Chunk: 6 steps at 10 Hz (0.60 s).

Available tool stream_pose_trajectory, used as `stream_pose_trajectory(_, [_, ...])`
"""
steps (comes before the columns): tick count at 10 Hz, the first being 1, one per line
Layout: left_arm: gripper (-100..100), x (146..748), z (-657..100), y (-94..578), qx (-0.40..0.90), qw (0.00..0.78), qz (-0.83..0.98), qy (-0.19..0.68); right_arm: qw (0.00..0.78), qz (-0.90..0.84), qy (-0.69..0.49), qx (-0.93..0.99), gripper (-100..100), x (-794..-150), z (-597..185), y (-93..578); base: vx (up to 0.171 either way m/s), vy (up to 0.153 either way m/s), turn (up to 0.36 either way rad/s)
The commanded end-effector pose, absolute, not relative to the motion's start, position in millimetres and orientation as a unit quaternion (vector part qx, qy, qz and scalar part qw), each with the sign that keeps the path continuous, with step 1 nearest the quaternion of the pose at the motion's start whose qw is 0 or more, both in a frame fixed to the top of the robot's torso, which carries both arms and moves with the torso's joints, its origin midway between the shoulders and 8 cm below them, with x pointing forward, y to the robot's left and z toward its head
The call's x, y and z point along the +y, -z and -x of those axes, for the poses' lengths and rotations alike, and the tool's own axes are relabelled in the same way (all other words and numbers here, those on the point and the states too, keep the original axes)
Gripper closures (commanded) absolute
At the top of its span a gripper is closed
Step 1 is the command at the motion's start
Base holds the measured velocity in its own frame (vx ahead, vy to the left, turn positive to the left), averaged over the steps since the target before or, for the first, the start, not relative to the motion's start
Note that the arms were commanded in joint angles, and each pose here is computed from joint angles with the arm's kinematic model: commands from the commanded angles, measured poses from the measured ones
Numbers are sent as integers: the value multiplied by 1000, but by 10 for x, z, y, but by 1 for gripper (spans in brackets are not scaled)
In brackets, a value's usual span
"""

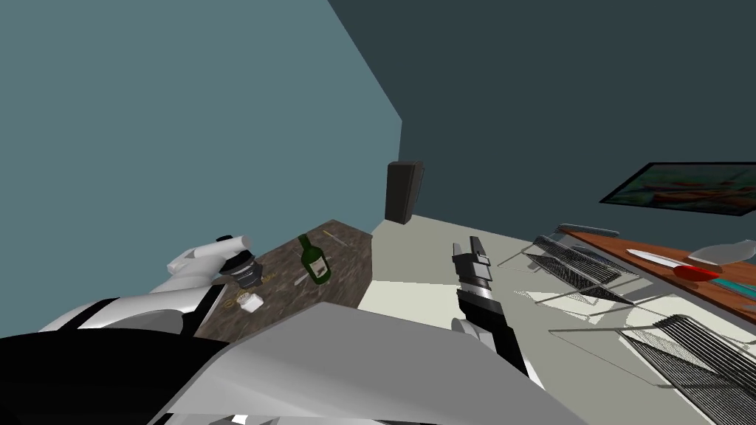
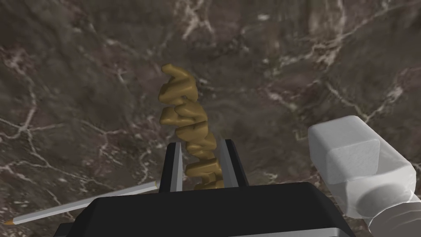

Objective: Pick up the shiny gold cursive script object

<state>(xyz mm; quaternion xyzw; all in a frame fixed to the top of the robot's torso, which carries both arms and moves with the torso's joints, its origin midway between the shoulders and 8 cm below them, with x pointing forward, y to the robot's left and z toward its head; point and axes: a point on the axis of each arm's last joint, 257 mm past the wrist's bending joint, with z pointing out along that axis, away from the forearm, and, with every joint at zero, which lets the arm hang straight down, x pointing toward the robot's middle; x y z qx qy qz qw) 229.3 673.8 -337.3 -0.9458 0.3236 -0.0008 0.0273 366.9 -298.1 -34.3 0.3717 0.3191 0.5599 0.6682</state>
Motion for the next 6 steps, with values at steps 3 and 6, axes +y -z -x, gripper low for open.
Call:
stream_pose_trajectory(3, [100,6659,-2416,3288,301,26,953,0,668,-372,-560,319,0,-2981,-3669,343,-140,54,-120])
stream_pose_trajectory(6, [100,6584,-2512,3222,283,26,959,-1,668,-372,-560,319,0,-2981,-3669,343,-106,61,-121])
